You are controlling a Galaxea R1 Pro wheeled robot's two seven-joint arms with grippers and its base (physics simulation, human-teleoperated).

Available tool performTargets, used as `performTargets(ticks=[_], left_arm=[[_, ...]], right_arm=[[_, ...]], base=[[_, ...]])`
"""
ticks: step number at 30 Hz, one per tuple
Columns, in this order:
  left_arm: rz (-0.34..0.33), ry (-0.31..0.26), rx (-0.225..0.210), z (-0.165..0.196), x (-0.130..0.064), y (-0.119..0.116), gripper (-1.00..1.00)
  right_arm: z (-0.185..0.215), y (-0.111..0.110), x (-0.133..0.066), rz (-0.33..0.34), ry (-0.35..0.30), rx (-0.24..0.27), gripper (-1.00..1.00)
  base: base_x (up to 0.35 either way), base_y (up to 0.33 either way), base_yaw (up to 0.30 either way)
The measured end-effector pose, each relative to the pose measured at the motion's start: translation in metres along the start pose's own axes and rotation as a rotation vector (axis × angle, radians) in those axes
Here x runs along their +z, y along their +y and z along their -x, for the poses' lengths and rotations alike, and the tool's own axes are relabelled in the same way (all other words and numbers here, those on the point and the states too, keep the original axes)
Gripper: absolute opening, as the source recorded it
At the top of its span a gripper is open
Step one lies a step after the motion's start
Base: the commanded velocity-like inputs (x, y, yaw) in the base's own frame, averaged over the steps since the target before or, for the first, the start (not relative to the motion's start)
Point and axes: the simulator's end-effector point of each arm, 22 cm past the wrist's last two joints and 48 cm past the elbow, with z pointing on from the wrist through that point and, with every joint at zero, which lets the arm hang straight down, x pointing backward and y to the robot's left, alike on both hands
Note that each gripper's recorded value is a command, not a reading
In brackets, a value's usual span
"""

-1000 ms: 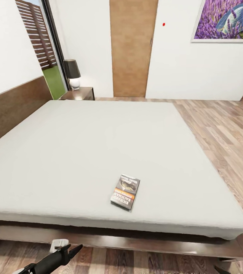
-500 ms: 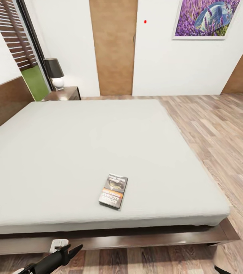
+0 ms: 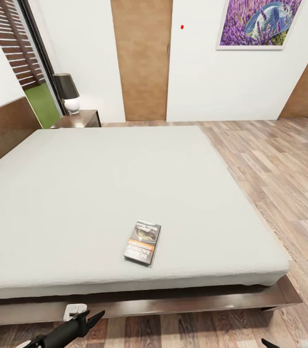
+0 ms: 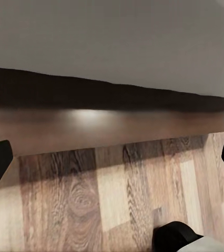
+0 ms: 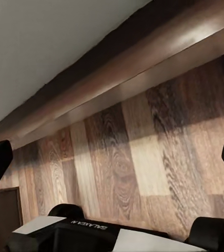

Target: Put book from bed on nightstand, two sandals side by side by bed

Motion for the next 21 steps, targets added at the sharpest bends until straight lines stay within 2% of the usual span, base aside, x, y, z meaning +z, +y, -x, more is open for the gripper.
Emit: performTargets(ticks=[2, 4, 5, 7, 9, 14, 18, 21], left_arm=[[0.001, 0.002, -0.002, -0.001, 0.0, 0.0, 1.0], [-0.002, 0.012, -0.015, -0.009, 0.002, -0.002, 1.0], [-0.003, 0.014, -0.017, -0.01, 0.002, -0.003, 1.0], [-0.007, 0.018, -0.023, -0.013, 0.004, -0.005, 1.0], [-0.012, 0.018, -0.029, -0.015, 0.006, -0.009, 1.0], [-0.015, 0.019, -0.035, -0.017, 0.009, -0.012, 1.0], [-0.024, 0.058, -0.1, -0.05, 0.018, -0.027, 1.0], [-0.017, 0.054, -0.102, -0.058, 0.021, -0.029, 1.0]], right_arm=[[-0.011, 0.002, 0.013, -0.013, 0.006, 0.017, 1.0], [-0.033, -0.004, 0.038, -0.095, 0.017, 0.043, 1.0], [-0.037, -0.006, 0.043, -0.115, 0.016, 0.047, 1.0], [-0.054, -0.013, 0.063, -0.206, 0.015, 0.044, 1.0], [-0.069, -0.01, 0.079, -0.248, 0.019, 0.05, 1.0], [-0.082, -0.004, 0.09, -0.259, 0.025, 0.063, 1.0], [-0.084, -0.003, 0.091, -0.259, 0.027, 0.066, 1.0], [-0.085, -0.003, 0.091, -0.259, 0.028, 0.068, 1.0]], base=[[0.0, 0.0, 0.0], [0.0, 0.0, 0.0], [0.0, 0.0, 0.0], [0.0, 0.0, 0.0], [0.0, 0.0, 0.0], [0.0, 0.0, 0.0], [0.0, 0.0, 0.0], [0.0, 0.0, 0.0]])
